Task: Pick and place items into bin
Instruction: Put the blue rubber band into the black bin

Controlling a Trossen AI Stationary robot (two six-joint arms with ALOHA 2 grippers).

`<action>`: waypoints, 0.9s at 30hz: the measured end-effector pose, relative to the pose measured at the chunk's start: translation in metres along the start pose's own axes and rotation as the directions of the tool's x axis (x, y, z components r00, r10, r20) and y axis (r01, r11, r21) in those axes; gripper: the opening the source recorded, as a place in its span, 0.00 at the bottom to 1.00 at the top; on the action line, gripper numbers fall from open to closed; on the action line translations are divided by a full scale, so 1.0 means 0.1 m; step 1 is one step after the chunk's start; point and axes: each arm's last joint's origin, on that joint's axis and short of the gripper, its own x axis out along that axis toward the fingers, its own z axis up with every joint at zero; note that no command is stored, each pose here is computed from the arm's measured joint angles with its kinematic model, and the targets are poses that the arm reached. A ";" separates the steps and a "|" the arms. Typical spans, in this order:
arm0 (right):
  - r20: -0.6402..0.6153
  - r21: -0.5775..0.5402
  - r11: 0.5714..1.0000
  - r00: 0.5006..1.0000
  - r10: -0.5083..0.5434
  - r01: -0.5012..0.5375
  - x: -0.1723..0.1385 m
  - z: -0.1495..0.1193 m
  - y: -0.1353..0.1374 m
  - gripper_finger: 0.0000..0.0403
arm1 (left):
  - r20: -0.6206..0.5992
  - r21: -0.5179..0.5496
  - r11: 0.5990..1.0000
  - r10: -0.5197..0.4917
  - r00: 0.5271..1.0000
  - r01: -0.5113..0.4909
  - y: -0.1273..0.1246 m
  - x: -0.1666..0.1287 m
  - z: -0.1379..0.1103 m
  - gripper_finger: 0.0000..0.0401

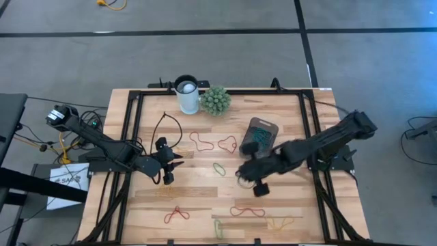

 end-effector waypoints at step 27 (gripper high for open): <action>-0.336 0.391 0.873 0.928 -0.160 0.292 -0.06 -0.88 -1.30 0.00 | -0.004 0.008 1.000 0.002 1.000 -0.002 0.00 0.00 -0.01 0.23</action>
